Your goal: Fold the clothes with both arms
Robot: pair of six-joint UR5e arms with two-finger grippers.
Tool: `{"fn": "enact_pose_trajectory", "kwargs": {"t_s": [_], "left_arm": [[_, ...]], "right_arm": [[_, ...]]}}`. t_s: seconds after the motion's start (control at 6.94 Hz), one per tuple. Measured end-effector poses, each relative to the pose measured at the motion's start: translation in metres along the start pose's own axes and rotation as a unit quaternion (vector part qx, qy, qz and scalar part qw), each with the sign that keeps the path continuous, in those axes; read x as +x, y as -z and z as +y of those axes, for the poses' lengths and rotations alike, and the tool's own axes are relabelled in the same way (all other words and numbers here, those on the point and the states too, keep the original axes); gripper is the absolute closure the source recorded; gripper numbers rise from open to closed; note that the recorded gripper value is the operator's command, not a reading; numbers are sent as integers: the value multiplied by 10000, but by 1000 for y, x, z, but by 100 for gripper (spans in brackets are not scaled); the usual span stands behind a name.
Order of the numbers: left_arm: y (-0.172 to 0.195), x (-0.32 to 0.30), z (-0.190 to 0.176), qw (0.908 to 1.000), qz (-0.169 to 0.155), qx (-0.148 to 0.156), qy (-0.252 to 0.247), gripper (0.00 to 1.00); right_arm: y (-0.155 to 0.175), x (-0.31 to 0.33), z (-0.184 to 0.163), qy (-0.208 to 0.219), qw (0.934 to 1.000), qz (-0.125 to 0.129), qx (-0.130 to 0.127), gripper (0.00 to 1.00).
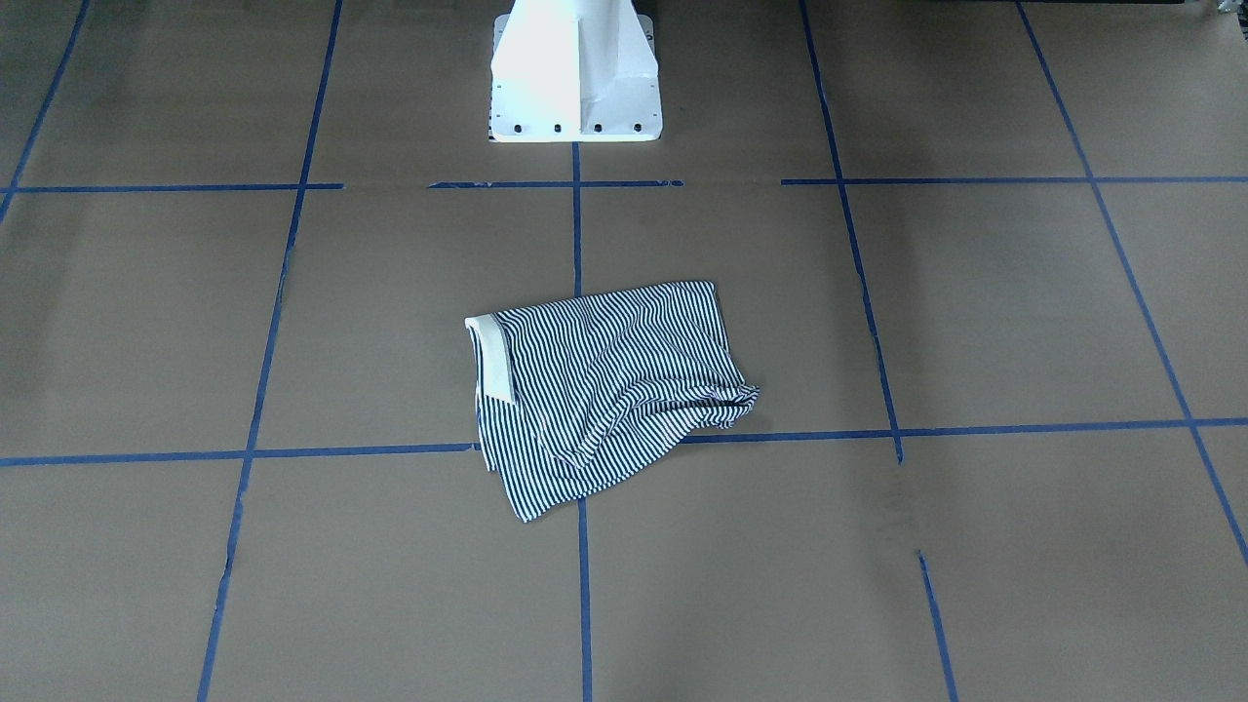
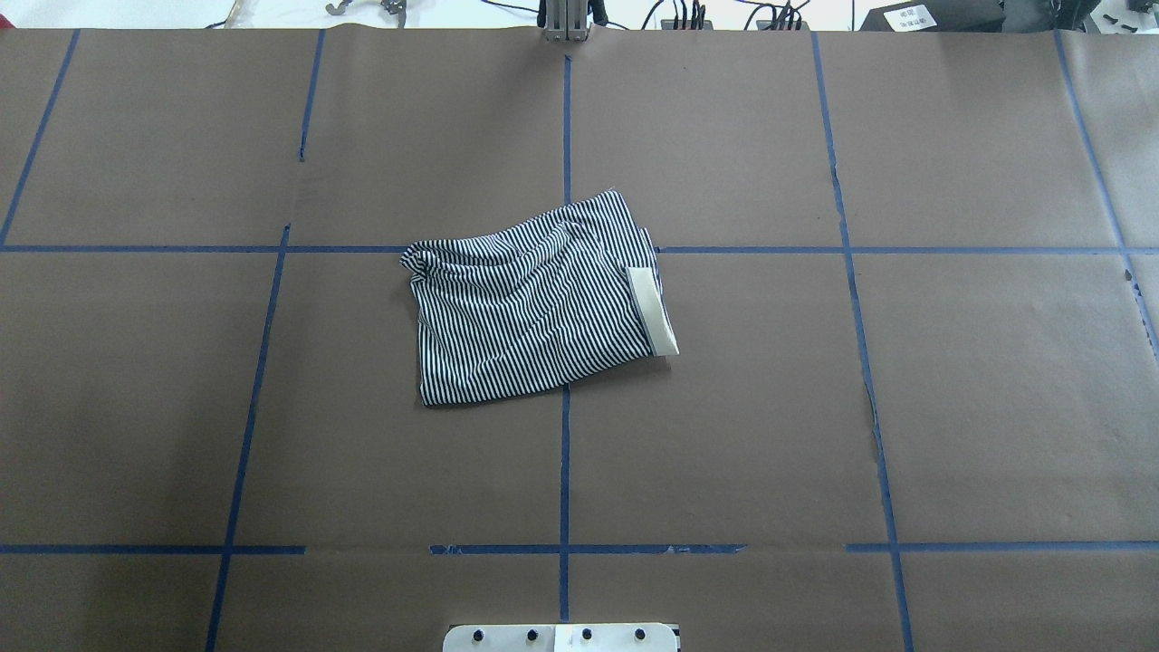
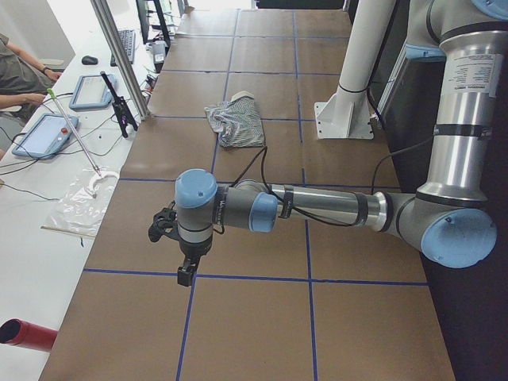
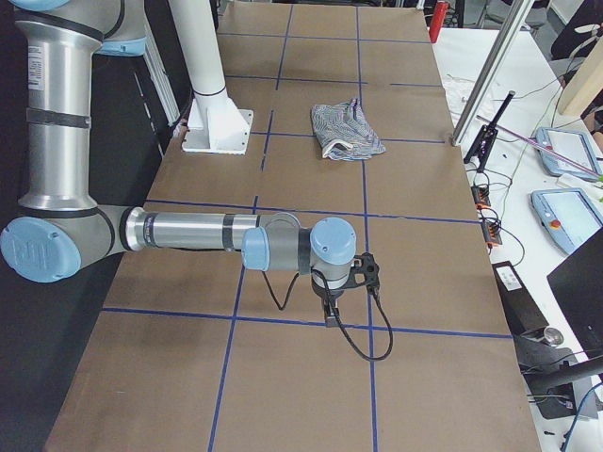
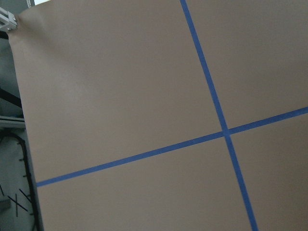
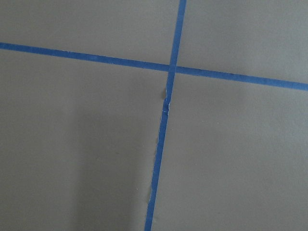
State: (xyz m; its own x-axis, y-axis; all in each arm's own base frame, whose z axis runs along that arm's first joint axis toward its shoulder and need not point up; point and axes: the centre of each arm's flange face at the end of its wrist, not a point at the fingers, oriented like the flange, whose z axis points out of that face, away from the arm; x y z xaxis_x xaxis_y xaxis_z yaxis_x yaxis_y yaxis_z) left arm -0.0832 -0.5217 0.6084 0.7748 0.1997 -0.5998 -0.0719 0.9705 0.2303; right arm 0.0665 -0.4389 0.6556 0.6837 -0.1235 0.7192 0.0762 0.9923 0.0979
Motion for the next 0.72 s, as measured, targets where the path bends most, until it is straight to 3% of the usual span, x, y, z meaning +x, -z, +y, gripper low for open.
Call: {"fn": "enact_pose_trajectory", "kwargs": {"t_s": [0.29,0.72], "left_arm": [[-15,37,-3,9986,396,-236,249,0],[-30,31,29,9974,483,-530,-103,0]], "right_arm": [[-3,4,6,-170,9999,-3,-34,0],[22,-21,-18,-485,9986,-5,202,0]]}}
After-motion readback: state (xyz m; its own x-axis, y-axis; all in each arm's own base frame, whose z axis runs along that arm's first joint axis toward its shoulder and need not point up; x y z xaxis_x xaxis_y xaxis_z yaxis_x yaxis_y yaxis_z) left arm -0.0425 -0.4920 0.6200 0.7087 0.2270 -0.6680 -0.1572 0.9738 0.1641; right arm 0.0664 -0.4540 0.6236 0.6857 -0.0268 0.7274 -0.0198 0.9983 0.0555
